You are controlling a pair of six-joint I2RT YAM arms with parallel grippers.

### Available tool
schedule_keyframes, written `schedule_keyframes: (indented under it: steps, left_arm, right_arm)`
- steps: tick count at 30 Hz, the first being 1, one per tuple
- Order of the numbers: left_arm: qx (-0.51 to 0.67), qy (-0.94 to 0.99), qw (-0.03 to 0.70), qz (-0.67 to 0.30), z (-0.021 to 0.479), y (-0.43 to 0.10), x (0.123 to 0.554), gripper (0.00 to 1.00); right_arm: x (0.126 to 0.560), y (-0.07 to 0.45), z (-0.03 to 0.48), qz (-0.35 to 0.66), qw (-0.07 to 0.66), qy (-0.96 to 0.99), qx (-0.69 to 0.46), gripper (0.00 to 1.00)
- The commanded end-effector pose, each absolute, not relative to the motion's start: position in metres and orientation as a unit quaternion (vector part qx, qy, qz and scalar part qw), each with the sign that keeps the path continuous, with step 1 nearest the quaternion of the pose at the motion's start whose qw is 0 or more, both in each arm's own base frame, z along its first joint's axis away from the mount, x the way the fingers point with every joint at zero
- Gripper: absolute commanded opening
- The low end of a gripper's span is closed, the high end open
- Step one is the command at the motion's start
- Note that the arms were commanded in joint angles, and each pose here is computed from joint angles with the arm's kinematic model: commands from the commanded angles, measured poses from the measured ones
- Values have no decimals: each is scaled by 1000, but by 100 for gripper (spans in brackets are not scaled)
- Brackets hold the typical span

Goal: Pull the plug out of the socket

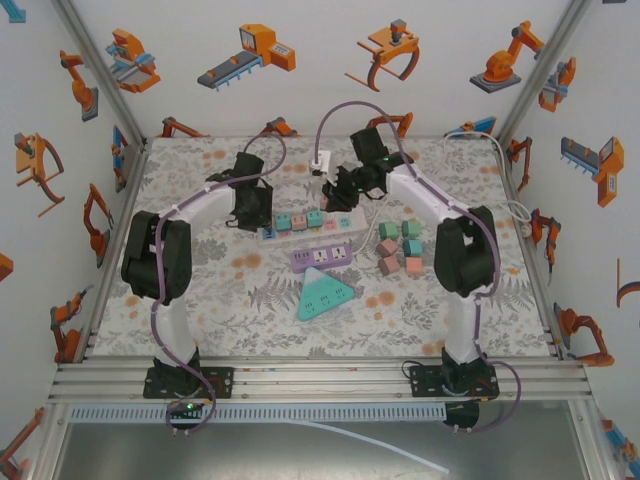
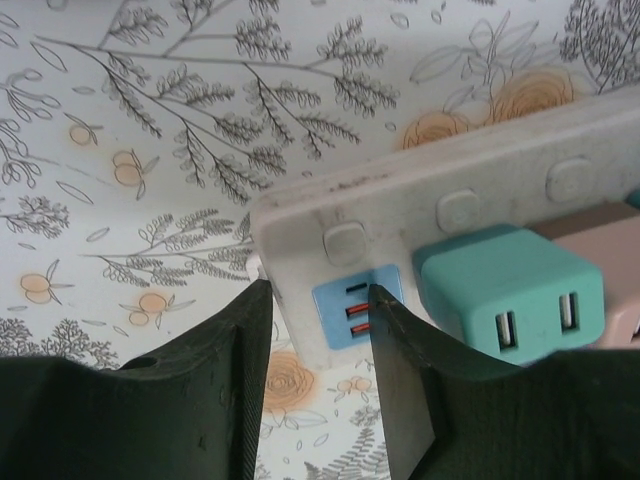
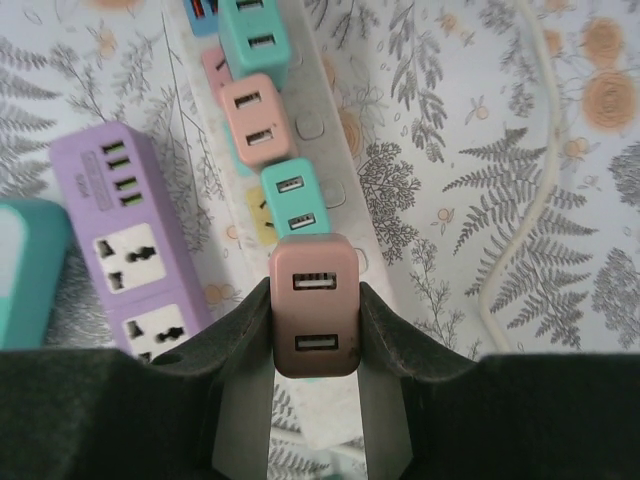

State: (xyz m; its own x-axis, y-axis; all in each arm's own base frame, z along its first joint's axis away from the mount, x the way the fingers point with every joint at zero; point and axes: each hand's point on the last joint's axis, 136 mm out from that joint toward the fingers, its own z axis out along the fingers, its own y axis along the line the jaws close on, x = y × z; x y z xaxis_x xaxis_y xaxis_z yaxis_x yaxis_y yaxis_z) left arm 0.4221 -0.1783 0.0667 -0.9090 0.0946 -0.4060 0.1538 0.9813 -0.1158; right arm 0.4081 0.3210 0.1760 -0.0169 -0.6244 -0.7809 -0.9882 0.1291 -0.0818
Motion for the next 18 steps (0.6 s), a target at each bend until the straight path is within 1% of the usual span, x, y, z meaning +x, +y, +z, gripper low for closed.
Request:
schedule_keyframes:
  steps: [1,4,5,6,7,10,14,18]
  left_arm:
    - [89,976,186,-74,86,-171,406,45]
    - [90,971,206,-78,111,-167,408,46]
    - [90,969,215,-82,118,-166,408,47]
    - [92,966,225,-88,128,-166,407,47]
    - [95,963,236,-94,138,-167,407,47]
    - [109,949,271,-118,167,-172,402,47]
    - [161,910,329,-194,209,-192,382,47]
    - [249,842,386,-284,245,-221,346,47]
  right_arm:
    - [419,305,233,288,410,702,-507,18]
    - [426,277,247,323,409,752,-404,17]
    - [428,267,250,335,405,765,-372,16]
    - [430,254,252,351,400,780,-331,12]
    - [432,242,254,366,394,792,-289,12]
    - [432,206,248,395,370,822,-175,12]
    - [410,171,223,389,342,852,-76,13]
    - [377,154,192,372,336,865,-25,15]
